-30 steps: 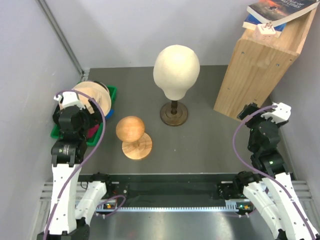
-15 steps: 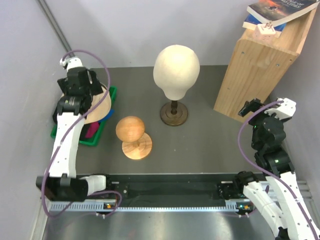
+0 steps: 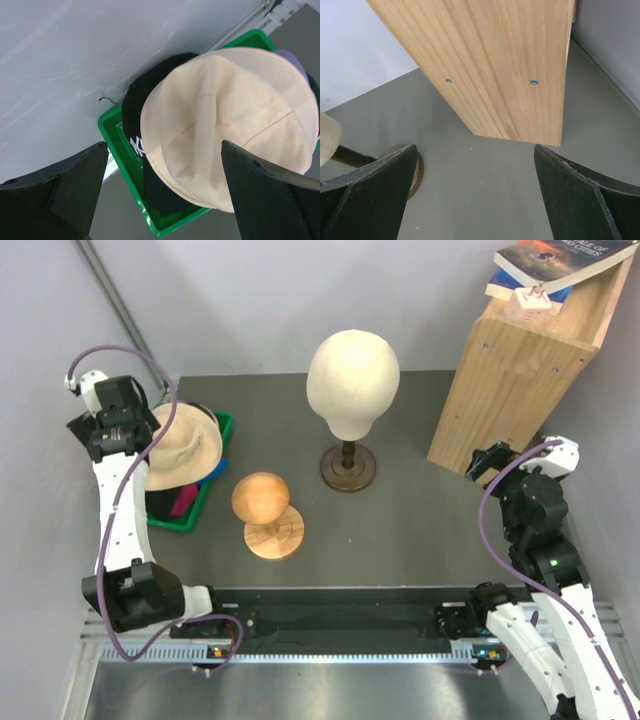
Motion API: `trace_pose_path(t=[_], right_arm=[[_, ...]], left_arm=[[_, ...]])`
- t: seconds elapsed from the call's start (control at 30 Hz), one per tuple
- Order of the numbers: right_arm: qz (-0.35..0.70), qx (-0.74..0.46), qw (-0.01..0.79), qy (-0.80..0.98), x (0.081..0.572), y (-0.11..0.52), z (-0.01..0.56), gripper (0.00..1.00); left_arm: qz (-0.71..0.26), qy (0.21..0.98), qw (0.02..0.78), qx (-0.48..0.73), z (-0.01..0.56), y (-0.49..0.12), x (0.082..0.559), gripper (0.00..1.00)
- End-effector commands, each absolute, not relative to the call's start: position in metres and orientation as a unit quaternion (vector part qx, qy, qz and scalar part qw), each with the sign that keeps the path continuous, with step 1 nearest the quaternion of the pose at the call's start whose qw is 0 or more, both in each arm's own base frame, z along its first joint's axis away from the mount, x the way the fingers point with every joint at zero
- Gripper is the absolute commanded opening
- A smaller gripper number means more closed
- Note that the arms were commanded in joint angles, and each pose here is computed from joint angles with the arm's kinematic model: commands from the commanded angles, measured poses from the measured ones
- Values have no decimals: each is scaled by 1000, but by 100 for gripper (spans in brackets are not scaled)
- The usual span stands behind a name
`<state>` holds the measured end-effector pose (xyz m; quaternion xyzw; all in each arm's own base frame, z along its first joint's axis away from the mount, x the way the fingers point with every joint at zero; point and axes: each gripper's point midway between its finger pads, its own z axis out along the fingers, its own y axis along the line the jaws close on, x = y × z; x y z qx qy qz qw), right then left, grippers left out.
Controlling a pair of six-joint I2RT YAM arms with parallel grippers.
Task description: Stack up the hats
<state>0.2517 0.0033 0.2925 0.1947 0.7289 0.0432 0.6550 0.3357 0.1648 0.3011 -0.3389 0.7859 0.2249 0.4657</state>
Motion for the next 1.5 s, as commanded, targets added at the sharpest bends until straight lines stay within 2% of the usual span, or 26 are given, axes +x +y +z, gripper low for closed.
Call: trace_pose_path(t=[0.0, 0.13, 0.27, 0.3, 0.4, 0.47, 0.5, 0.53, 0.67, 0.93, 1.27, 1.47], right_arm=[[77, 185, 656, 728, 257, 17, 297, 100], [79, 173, 650, 736, 262, 22, 292, 100], [77, 167, 645, 742, 264, 24, 287, 99], [76, 166, 643, 744, 265, 24, 284, 99], [77, 163, 643, 745, 266, 25, 282, 100], [77, 163, 640, 747, 267, 26, 280, 100], [76, 161, 639, 749, 268, 26, 279, 100], [75, 160, 639, 749, 268, 26, 279, 100], [72, 150, 642, 749, 270, 27, 284, 100], [69, 145, 649, 743, 273, 27, 294, 100], [76, 157, 640, 749, 265, 26, 282, 100], [77, 169, 627, 757, 259, 24, 264, 100]], left_arm=[[173, 787, 474, -356, 288, 156, 339, 99], [145, 801, 453, -363, 258, 154, 347, 92], [134, 802, 453, -365, 247, 154, 353, 75], [130, 801, 456, -365, 247, 154, 355, 62], [124, 795, 470, -362, 253, 153, 359, 40], [124, 791, 479, -360, 258, 153, 360, 12], [124, 789, 484, -357, 261, 153, 361, 4], [115, 789, 490, -351, 265, 150, 363, 0], [61, 770, 545, -325, 301, 133, 373, 0], [-81, 706, 659, -247, 412, 83, 388, 0], [-252, 652, 709, -93, 532, -14, 376, 0], [-359, 596, 718, 2, 606, -112, 351, 0]])
